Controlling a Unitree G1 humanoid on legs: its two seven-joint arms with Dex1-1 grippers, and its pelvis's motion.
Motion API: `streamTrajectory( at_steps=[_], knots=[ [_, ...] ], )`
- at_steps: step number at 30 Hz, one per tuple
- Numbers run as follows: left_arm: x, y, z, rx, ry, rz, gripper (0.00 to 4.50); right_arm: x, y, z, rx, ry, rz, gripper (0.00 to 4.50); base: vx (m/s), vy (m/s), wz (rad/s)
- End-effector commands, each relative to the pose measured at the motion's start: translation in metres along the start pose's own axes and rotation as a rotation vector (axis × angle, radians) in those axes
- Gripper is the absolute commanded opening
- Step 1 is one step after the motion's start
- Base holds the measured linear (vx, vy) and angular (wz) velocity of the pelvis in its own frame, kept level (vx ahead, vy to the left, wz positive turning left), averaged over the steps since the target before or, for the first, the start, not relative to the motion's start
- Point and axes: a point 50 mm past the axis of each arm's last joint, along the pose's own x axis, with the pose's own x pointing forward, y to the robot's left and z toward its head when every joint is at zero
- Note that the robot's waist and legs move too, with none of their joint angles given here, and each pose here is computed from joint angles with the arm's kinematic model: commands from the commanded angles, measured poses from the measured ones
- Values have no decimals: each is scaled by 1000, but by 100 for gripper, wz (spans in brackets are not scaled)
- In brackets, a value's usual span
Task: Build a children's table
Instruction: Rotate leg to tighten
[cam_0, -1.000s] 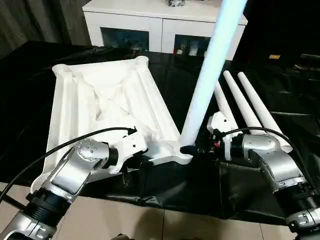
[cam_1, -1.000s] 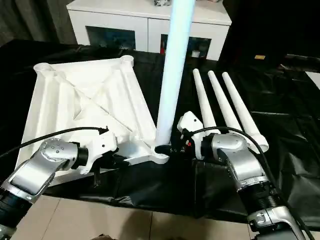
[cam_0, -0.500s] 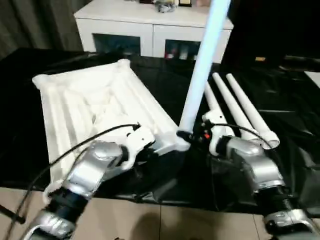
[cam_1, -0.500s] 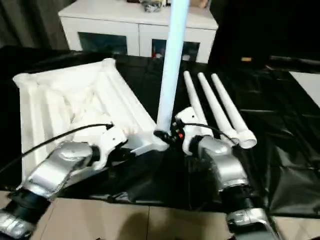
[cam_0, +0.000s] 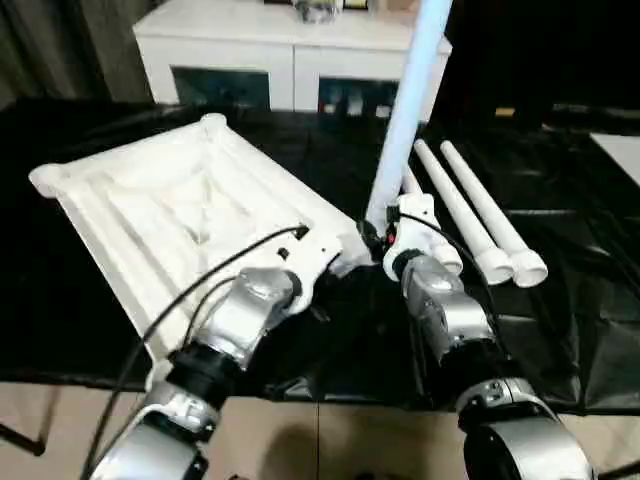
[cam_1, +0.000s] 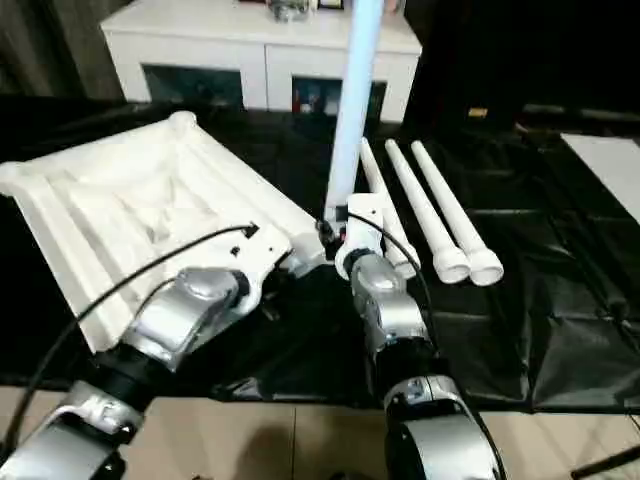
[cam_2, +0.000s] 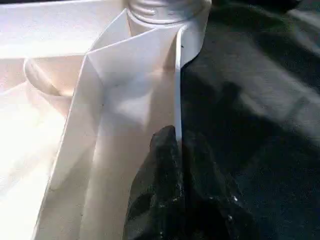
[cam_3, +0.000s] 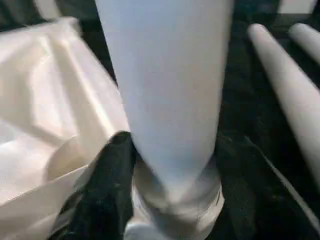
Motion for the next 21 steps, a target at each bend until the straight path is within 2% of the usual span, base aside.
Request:
streamTrajectory(
  at_steps=[1,3,4,6,7,9,10,13,14,16,21],
  knots=[
    [-9,13,16,65,-62,60,0,-1,5,1,-6,-7,63,292,0,0,0],
    [-16,14,10,85,-48,25,0,-9,-7,8,-54,-17,90,305,0,0,0],
    [-16,14,10,85,-48,25,0,-9,-7,8,-54,-17,90,316,70,-45,5],
    [-26,16,0,123,-25,-37,0,-23,-23,13,-175,14,180,321,70,-49,4],
    [-35,16,-8,151,-6,-105,0,-36,-33,14,-256,61,278,321,74,-55,1],
    [-39,16,-11,169,-5,-142,0,-42,-36,14,-289,77,323,321,70,-52,2],
    [-46,16,-16,179,3,-198,0,-54,-41,15,-325,104,413,321,0,0,0],
    [-58,14,-22,226,-7,-325,0,-68,-44,17,-360,130,557,321,0,0,0],
    [-58,14,-22,226,-7,-325,0,-68,-44,17,-360,130,557,321,0,0,0],
    [-67,9,-23,253,-20,-420,0,-74,-44,16,-396,153,648,321,0,0,0],
    [-69,6,-19,252,-35,-440,0,-72,-42,17,-374,180,682,355,0,0,0]
  ],
)
